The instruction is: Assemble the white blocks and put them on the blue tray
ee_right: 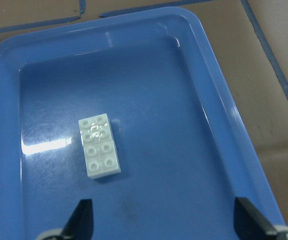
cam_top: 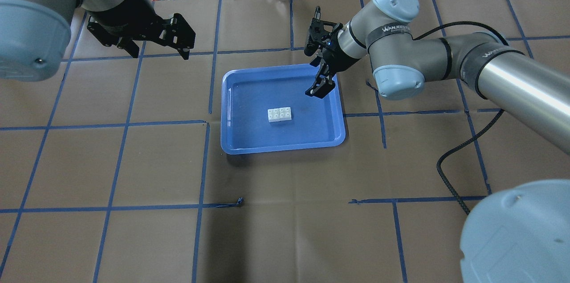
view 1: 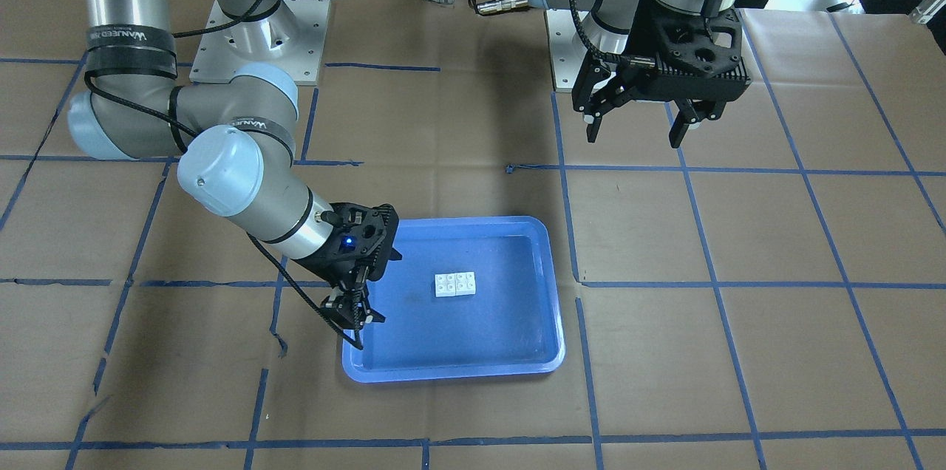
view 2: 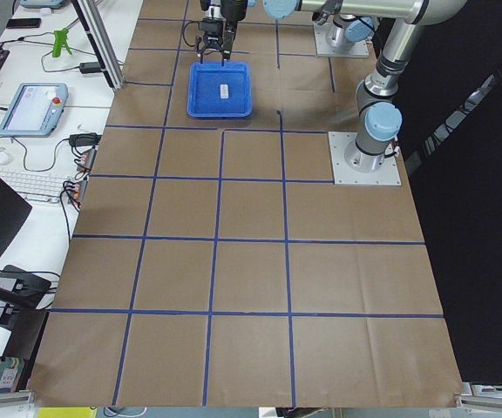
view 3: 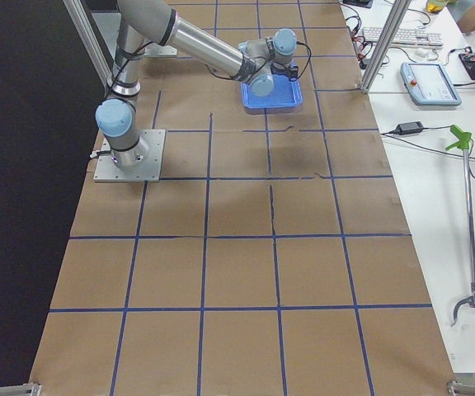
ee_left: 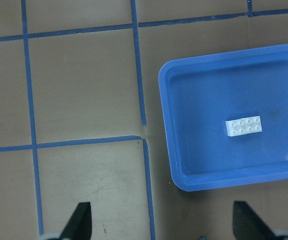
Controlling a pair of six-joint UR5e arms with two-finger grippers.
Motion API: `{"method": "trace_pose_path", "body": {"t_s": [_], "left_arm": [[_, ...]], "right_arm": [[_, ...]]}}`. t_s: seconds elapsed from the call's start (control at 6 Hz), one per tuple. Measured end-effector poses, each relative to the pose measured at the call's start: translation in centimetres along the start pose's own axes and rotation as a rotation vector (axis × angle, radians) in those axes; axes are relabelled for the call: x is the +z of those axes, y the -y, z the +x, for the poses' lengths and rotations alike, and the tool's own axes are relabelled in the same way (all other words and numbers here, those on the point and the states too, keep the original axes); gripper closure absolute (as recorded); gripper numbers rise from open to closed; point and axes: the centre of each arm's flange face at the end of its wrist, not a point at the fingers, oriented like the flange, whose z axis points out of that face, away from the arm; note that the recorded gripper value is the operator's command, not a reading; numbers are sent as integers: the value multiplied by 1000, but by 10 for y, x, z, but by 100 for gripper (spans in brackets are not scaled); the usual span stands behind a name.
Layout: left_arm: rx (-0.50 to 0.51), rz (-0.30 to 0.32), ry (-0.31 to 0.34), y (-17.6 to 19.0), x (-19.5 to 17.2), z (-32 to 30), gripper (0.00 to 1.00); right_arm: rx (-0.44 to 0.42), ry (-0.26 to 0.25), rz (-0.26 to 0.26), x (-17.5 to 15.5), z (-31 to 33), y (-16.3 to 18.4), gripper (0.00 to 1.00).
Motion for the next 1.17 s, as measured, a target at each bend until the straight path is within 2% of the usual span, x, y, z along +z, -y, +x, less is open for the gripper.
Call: {"method": "trace_pose_path", "body": {"t_s": [0.33, 0.5, 0.67, 0.83, 1.0, 1.17], "left_arm": [[0, -1, 0, 0, 0, 0, 1], [1, -1, 0, 0, 0, 0, 1], [0, -2, 0, 0, 0, 0, 1], [1, -2, 0, 0, 0, 0, 1], [1, -2, 1, 0, 0, 0, 1], [1, -2, 0, 0, 0, 1, 1]], "right_arm": [[175, -39, -232, -72, 1, 2, 0], [318, -97, -318, -107, 1, 5, 0], [520, -165, -379, -141, -3, 5, 0], [767, -233, -408, -176, -11, -4, 0], [981, -281, -408, -209, -22, -17, 0], [1129, -310, -397, -234, -39, -21, 0]]}}
